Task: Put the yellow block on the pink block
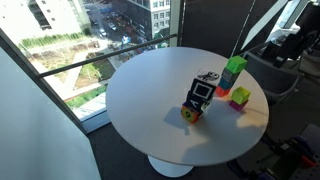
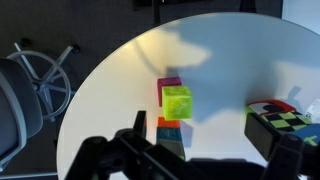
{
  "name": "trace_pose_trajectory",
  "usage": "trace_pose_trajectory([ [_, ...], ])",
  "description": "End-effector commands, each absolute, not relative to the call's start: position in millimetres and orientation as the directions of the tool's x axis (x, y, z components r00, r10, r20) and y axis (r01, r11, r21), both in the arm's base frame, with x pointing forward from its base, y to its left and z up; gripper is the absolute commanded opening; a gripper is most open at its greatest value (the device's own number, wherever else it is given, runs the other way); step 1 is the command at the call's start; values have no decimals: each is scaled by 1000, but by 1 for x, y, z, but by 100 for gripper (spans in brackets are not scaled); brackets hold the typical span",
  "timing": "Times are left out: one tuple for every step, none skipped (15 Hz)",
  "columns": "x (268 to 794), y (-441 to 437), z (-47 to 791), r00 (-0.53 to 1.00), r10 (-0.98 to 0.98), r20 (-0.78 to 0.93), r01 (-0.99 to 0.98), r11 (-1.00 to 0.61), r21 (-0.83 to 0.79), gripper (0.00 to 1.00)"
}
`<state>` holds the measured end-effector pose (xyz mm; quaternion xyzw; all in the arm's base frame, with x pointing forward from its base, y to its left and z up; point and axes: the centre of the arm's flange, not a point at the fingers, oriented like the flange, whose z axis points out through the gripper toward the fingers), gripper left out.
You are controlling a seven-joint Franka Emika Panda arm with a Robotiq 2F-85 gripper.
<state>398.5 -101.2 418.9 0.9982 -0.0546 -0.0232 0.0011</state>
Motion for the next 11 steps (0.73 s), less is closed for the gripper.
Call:
trace_pose_trajectory([
  [385,-97,428,992,-115,-49,-115,-993,3,100],
  [384,-96,429,992,-115,-51,-115,-993,2,100],
  [383,-96,429,992,-116,-52,-117,-993,2,100],
  [382,-95,428,991,-119,-52,-119,-993,1,100],
  [381,-95,427,991,-119,-57,-119,-993,1,100],
  [389,-99,422,993,-108,-54,-108,-994,1,100],
  [389,-99,422,993,-108,-55,-108,-994,1,100],
  [388,-99,422,993,-107,-55,-108,-994,1,100],
  [388,-98,422,993,-107,-56,-107,-994,1,100],
  [388,-98,421,993,-107,-56,-107,-994,1,100],
  [388,-98,421,993,-107,-57,-107,-994,1,100],
])
